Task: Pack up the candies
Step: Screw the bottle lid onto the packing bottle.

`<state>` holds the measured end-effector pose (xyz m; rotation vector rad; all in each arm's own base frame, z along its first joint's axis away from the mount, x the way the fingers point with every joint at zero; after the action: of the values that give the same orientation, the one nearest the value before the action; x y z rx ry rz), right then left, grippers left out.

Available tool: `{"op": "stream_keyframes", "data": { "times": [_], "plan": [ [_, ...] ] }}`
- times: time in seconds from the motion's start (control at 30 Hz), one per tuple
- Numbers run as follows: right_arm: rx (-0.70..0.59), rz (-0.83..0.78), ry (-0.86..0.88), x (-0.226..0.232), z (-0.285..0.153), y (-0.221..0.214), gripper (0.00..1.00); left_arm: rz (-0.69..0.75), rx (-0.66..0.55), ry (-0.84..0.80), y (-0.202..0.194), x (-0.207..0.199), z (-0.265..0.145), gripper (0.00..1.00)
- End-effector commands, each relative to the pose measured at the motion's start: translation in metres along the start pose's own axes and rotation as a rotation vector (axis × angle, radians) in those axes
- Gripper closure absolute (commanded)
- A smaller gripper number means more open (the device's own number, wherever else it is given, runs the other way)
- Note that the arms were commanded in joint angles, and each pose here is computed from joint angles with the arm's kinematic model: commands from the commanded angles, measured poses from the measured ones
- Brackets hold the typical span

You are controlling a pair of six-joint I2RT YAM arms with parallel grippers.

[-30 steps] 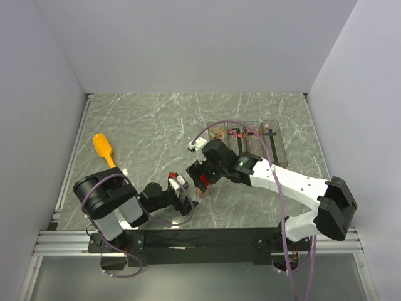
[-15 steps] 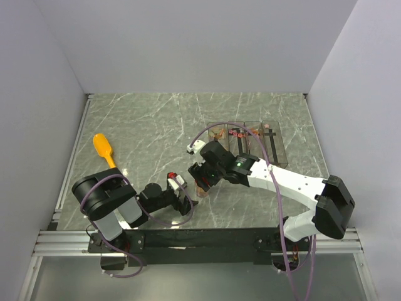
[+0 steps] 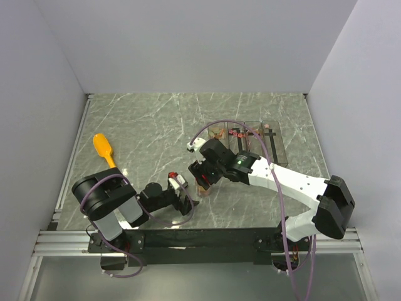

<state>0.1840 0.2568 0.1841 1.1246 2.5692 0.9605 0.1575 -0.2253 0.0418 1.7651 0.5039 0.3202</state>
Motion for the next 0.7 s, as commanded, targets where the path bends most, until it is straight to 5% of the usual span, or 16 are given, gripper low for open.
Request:
{"op": "stream_keyframes", "data": {
  "times": [0.0, 0.57, 0.67],
  "plan": [
    [-0.078, 0.023, 0.023, 0.006, -0.001, 0.014, 0.55, 0.105, -0.573, -0.053, 0.116, -0.008, -0.001, 0.01],
    [-0.059, 0.075, 0.087, 0.014, 0.006, 0.003, 0.59, 0.154, -0.623, -0.104, 0.134, -0.007, 0.031, 0.01],
    [-0.054, 0.083, 0.092, 0.015, 0.006, 0.002, 0.6, 0.159, -0.615, -0.11, 0.132, -0.008, 0.034, 0.08]
  ]
}}
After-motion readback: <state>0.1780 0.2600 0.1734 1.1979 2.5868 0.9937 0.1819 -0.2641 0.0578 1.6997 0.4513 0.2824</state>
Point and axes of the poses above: each gripper's point midway between its finger pads, its own z axis out along the fingers, its own x axis along the line the jaws close on, y = z × x, the point moved 6 cm from there along -z, back along the fingers, and after that the axes turned 6 degrees about z, right-handed, at the moved point
